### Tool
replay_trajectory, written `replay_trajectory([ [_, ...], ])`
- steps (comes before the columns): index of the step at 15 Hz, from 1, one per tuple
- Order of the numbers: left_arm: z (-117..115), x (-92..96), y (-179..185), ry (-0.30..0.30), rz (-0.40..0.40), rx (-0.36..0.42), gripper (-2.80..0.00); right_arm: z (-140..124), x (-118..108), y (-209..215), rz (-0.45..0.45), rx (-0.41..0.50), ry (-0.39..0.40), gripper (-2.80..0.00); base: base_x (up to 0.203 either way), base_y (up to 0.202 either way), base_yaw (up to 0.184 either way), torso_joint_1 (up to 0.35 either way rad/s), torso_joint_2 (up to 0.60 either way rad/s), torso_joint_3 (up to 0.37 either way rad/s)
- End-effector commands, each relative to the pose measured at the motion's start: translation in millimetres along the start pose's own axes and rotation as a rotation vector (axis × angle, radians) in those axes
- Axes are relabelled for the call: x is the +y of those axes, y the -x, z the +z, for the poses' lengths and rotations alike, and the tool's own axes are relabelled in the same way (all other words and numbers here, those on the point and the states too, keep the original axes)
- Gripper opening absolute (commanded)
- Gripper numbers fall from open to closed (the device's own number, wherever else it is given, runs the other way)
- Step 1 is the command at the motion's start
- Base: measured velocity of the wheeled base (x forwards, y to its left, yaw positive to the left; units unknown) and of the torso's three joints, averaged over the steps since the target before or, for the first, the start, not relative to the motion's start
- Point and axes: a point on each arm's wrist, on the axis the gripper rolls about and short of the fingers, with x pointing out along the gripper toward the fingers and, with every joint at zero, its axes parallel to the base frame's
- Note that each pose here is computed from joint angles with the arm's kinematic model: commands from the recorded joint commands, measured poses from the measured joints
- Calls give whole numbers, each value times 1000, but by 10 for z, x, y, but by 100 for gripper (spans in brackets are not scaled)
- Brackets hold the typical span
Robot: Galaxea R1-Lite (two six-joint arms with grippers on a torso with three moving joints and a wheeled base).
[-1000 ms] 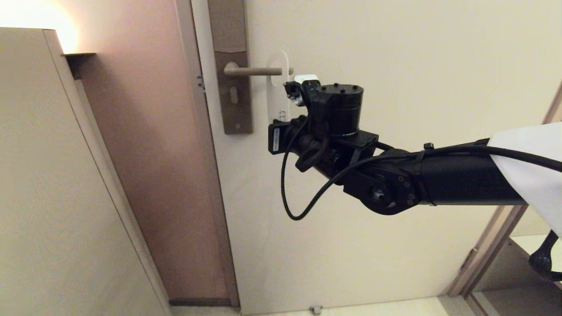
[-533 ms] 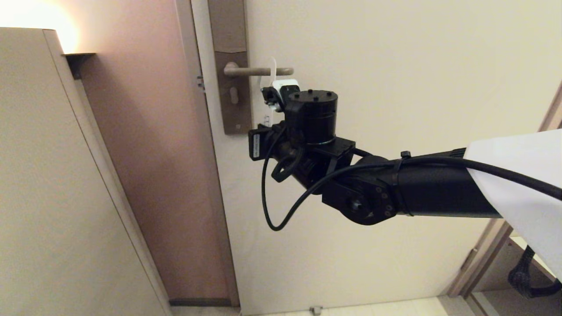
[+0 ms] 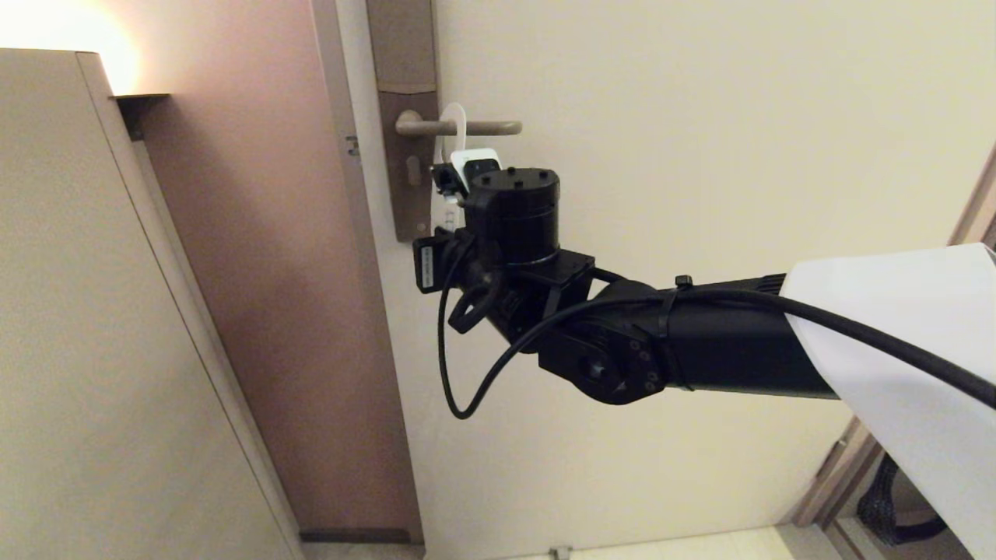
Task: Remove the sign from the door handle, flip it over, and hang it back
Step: Hang the sign back with the other side facing out
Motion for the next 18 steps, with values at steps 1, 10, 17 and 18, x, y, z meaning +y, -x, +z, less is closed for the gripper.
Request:
replay_trajectory([
  [1,0,0,0,0,0,-1,-280,-29,84,-40,8,-5,-4,-280,0,0,0,0,0,0],
  [10,-1,0,0,0,0,0,-280,-110,173,-40,23,11,-9,0,0,0,0,0,0,0],
  [17,0,0,0,0,1,-1,-280,-166,150,3,18,52,-17,0,0,0,0,0,0,0],
  [18,0,0,0,0,2,-1,-280,-164,139,29,16,65,-13,0,0,0,0,0,0,0],
])
